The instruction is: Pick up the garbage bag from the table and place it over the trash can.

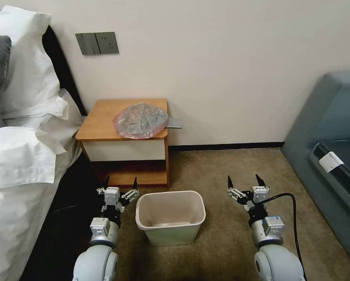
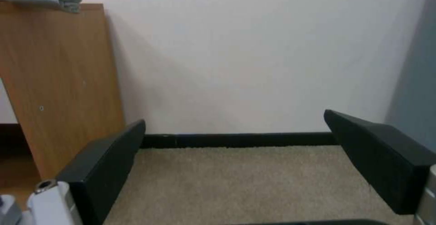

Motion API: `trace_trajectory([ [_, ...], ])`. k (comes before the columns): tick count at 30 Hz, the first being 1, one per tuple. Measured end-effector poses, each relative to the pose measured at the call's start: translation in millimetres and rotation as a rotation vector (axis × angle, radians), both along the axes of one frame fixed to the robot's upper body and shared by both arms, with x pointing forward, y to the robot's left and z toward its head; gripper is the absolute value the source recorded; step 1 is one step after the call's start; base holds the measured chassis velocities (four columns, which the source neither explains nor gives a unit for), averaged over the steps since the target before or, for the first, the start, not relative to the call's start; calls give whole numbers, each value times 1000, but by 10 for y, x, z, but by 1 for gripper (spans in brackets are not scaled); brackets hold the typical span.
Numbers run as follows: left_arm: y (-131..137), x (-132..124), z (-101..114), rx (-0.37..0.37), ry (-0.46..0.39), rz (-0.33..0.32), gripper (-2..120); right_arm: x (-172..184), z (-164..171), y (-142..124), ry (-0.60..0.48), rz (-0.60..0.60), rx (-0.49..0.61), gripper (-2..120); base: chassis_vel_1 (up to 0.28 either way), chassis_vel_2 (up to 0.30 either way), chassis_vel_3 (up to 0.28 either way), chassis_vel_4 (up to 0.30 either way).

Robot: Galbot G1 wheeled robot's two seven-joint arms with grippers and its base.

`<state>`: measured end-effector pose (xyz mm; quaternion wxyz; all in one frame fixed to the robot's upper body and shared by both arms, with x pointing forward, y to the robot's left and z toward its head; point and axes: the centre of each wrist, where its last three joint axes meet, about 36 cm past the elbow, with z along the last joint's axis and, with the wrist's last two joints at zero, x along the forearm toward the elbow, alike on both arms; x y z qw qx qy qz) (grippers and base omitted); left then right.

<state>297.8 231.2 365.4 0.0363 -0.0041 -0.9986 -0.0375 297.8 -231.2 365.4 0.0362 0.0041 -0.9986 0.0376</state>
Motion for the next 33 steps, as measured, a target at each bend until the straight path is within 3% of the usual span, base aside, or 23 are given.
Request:
trace_trajectory([
  [10,16,-39,91,-12,-8,6,100,-27,131,-28,-11,-9,11,100,0,0,0,0],
  [15,53,-144,311,-47,-19,16,100,-108,462,-90,-41,-29,37,100,0,0,0,0],
  [16,75,-225,476,-72,-26,19,100,-182,698,-125,-60,-39,56,100,0,0,0,0],
  [19,97,-306,646,-96,-34,22,100,-267,947,-154,-82,-46,73,100,0,0,0,0],
  [23,106,-355,746,-109,-40,21,100,-324,1089,-165,-94,-48,83,100,0,0,0,0],
  [24,119,-437,907,-131,-48,19,100,-425,1332,-178,-114,-48,98,100,0,0,0,0],
  [26,125,-493,1015,-145,-53,17,100,-493,1484,-180,-128,-47,107,100,0,0,0,0],
  [28,132,-569,1163,-162,-60,12,100,-566,1591,-195,-120,-44,120,100,0,0,0,0],
  [30,132,-569,1163,-162,-60,12,100,-566,1591,-195,-120,-44,120,100,0,0,0,0],
  [32,135,-692,1401,-190,-72,1,100,-598,1602,-204,-101,-30,126,100,0,0,0,0],
  [33,135,-692,1401,-190,-72,1,100,-598,1602,-204,-101,-30,126,100,0,0,0,0],
])
